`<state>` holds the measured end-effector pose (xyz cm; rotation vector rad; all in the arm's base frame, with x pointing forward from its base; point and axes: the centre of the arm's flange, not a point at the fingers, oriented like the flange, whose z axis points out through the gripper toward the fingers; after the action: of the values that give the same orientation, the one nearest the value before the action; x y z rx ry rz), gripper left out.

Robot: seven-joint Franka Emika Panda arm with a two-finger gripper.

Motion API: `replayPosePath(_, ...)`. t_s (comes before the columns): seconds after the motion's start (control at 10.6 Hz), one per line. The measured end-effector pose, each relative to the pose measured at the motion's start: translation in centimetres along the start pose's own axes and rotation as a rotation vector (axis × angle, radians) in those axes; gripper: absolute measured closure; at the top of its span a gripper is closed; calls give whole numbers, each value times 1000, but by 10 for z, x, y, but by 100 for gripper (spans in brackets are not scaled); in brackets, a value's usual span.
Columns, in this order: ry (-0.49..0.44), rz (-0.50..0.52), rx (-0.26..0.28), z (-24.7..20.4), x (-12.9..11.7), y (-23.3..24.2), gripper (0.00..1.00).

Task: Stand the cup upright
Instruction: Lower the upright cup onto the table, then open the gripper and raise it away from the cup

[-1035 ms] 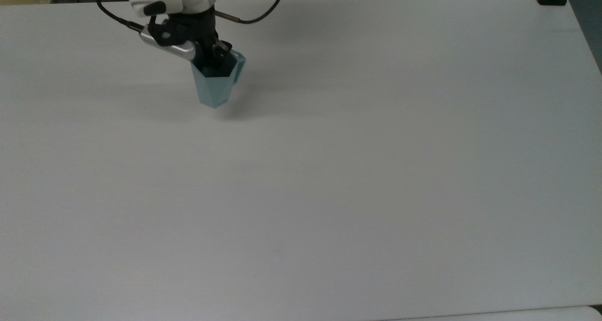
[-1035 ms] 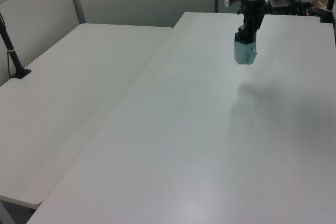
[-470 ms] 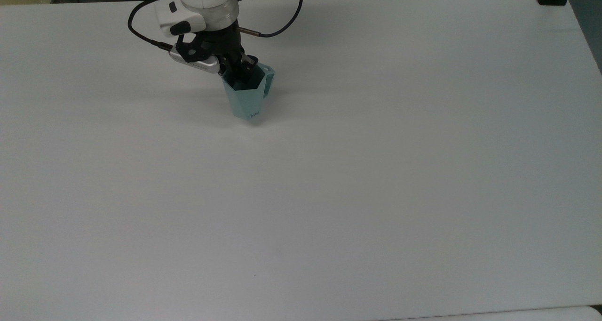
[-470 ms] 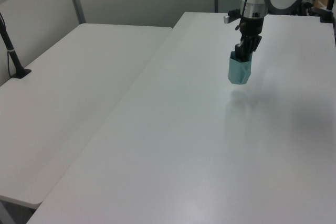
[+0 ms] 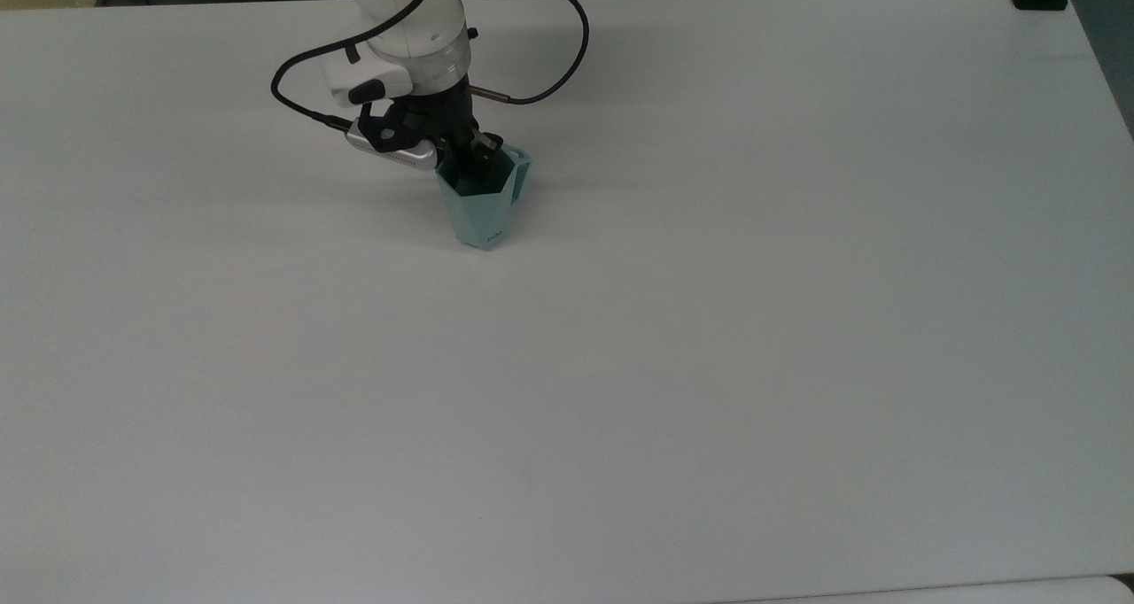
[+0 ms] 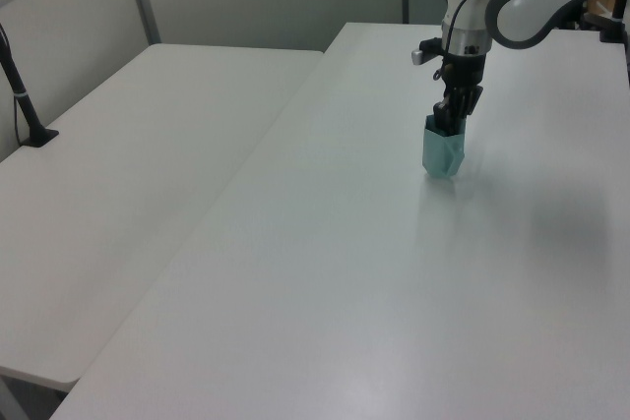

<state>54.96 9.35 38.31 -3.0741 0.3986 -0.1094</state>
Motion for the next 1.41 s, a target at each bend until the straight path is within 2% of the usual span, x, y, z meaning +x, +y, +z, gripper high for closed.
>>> replayPosePath(0.09, 0, 1, 0, 0, 0, 0, 88)
replayPosePath(0.47, -18, 1, -6, -4, -1, 1, 32)
replayPosePath(0.66, -10, 3, 1, -23, 3, 0, 4)
replayPosePath(0.85, 19, 10, 19, -66, 14, 1, 0)
replayPosePath(1.22, 190, 19, 99, -176, 35, 11, 0)
replayPosePath(1.32, 196, -9, 93, -192, 37, 24, 0)
replayPosePath(1.41, 162, -69, 71, -201, 33, 41, 0)
